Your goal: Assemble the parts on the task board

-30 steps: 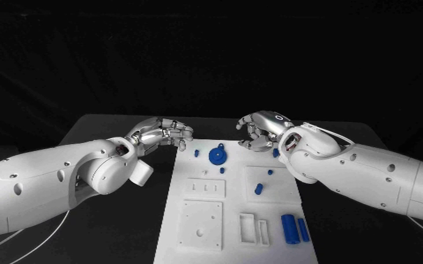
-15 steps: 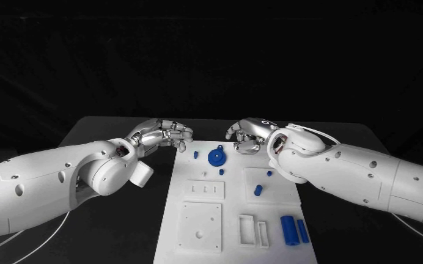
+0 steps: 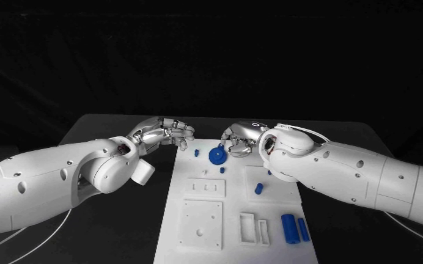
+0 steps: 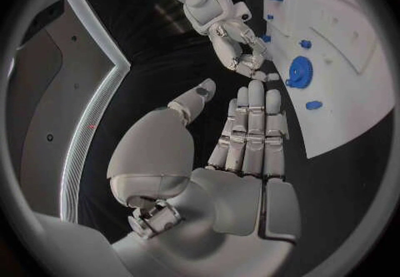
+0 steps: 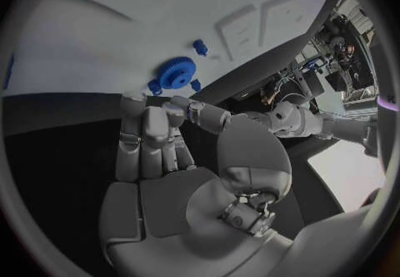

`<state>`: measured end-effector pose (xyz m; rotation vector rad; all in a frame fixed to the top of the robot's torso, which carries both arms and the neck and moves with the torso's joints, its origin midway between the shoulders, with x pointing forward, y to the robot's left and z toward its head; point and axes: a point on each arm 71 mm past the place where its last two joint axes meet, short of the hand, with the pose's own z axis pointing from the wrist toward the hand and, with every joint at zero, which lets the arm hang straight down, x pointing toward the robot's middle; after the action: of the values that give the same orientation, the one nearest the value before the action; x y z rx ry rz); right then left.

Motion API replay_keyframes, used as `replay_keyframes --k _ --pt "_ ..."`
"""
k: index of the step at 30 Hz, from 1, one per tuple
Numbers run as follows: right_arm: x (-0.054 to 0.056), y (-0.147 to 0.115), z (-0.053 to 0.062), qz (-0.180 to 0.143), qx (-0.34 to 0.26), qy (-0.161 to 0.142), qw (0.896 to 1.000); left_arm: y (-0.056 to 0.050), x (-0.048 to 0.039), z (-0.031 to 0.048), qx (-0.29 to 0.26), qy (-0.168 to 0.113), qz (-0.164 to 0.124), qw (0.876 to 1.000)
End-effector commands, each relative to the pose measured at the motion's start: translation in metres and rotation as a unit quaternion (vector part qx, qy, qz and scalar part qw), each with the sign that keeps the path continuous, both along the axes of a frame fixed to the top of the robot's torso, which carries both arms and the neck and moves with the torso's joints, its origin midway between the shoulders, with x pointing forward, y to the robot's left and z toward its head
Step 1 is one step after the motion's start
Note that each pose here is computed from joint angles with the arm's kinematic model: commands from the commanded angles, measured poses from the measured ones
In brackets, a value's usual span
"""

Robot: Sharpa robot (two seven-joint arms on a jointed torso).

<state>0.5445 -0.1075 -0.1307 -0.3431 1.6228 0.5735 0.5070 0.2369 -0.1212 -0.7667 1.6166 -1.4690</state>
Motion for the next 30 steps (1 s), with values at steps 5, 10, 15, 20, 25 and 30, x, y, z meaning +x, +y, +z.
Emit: replay_keyframes --k 5,10,15,20,25,30 --pt "0.003 0.004 -0.009 -0.004 -0.032 0.006 0.999 -0.004 -0.0006 0.0017 -0.003 -0.004 -0.01 1.0" --pt "0.004 0.007 -0.019 -0.005 -0.035 0.01 0.999 -0.004 -0.0003 0.0017 -0.003 -0.004 -0.011 1.0" --pt "0.004 0.007 -0.021 -0.003 -0.027 0.008 1.0 -0.002 0.0003 0.0014 -0.002 -0.004 -0.007 1.0" --pt "0.004 0.006 -0.022 -0.002 -0.028 0.01 1.0 -0.001 0.0005 0.0013 -0.002 -0.004 -0.006 1.0" --pt "0.003 0.007 -0.024 -0.001 -0.028 0.01 1.0 -0.002 0.0003 0.0014 -0.002 -0.004 -0.008 1.0" --pt "0.003 0.002 -0.02 -0.009 -0.007 -0.014 1.0 -0.001 0.0005 0.0014 -0.002 -0.004 -0.006 1.0"
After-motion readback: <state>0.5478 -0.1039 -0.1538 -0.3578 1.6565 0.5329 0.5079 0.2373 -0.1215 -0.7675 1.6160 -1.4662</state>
